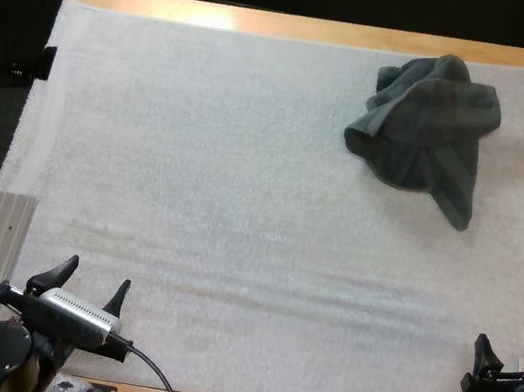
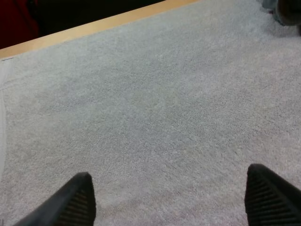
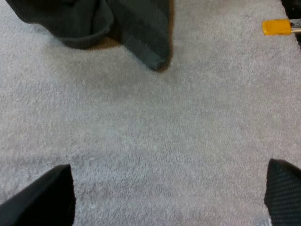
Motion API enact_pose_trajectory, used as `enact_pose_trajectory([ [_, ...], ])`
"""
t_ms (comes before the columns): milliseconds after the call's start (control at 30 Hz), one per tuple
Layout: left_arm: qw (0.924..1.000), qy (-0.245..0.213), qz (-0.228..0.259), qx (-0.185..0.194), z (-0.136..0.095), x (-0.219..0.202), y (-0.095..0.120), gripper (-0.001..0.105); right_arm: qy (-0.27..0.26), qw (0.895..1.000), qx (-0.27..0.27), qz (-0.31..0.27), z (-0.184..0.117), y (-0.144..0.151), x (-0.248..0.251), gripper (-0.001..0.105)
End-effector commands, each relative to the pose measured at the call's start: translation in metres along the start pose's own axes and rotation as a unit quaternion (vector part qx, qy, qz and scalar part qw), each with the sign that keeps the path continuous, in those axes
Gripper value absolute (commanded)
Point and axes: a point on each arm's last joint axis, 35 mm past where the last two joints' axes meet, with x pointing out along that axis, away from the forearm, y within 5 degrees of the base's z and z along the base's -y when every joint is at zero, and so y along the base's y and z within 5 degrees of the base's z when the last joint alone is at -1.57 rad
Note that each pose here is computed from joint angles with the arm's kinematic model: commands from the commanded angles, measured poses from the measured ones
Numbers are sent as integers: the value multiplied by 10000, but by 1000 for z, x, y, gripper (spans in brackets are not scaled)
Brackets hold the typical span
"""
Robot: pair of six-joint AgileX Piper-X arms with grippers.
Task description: Pick towel from pile, fold and stack
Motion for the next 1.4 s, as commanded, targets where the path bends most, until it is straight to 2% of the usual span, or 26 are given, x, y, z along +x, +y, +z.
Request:
enact_pose_trajectory([
  [0, 10000, -83, 10, -9, 5, -1, 0, 64, 3, 10000, 0, -23, 1, 0, 1, 79],
  [267, 10000, -83, 10, -9, 5, -1, 0, 64, 42, 9996, 0, -291, 1, -2, 1, 79],
  [833, 9998, -194, 5, 1, 9, -5, -1, 64, -147, 9996, 60, -239, 14, -5, -21, 79],
  [1000, 9995, -327, -13, 14, 20, -23, -3, 64, 178, 9998, 27, 55, 29, -5, -24, 79],
  [1100, 9988, -432, -214, 34, 29, -33, -6, 64, 248, 9994, 28, 254, 41, -6, -24, 79],
  [1367, 9958, 109, -907, -30, 66, -19, -11, 64, 403, 9957, 52, 835, 87, -8, -23, 79],
])
